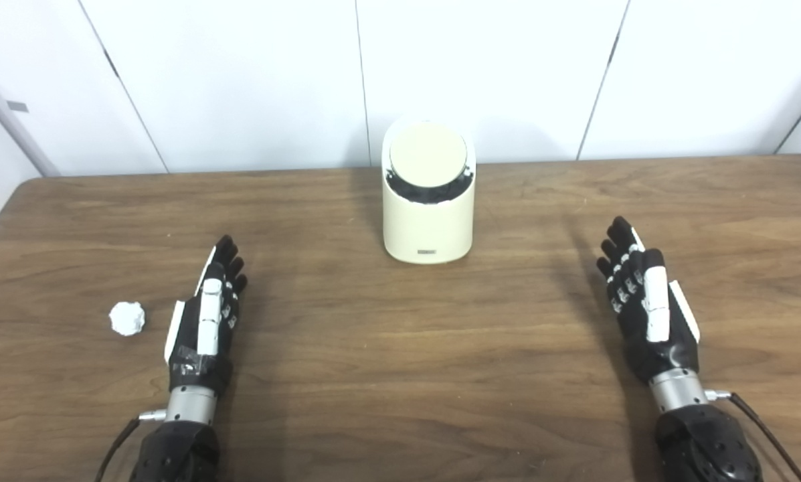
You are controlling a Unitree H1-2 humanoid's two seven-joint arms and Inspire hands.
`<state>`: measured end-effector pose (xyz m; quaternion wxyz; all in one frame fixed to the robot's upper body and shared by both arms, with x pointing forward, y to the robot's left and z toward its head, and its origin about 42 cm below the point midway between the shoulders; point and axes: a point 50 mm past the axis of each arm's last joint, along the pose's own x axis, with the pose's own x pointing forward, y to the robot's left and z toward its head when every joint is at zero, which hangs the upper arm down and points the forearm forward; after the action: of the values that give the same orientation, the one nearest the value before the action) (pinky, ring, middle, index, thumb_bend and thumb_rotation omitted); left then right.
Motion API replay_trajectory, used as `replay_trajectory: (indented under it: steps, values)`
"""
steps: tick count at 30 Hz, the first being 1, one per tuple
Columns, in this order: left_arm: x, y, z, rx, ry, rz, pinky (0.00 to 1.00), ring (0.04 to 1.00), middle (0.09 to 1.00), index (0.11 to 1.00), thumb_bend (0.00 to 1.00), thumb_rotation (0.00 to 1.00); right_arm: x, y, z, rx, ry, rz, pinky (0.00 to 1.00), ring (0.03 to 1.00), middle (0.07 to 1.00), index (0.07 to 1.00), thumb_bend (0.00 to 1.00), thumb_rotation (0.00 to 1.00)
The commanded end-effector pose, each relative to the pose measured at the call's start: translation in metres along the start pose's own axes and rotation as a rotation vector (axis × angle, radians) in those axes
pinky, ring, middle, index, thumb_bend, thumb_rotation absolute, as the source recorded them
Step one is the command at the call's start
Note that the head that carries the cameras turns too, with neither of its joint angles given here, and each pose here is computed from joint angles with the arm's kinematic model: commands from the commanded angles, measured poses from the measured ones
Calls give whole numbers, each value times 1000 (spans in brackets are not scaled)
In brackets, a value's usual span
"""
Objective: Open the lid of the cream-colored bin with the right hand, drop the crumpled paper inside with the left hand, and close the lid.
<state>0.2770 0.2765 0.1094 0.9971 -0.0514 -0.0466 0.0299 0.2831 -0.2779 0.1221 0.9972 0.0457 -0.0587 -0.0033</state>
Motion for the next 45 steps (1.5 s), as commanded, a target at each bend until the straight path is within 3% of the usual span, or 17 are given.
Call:
replay_trajectory:
  steps: [1,26,38,42,45]
  values:
    - [-11,0,-12,-1,37,4,1000,1000,1000,1000,509,898,-3,0,-3,3,-17,-2,1000,996,991,970,549,1000]
    - [-15,-4,-15,9,36,3,1000,1000,1000,996,477,918,-5,-6,2,4,-21,-7,1000,1000,997,960,556,992]
    - [-17,-10,-13,13,39,4,1000,1000,1000,989,478,920,27,2,41,-53,-68,41,1000,1000,996,970,592,1000]
    - [-18,-11,-14,12,43,4,1000,1000,1000,992,471,928,39,6,55,-132,-50,58,1000,1000,999,970,592,1000]
    - [-19,-11,-15,12,42,3,1000,1000,1000,987,476,921,50,9,65,-206,-35,64,997,987,989,962,644,982]
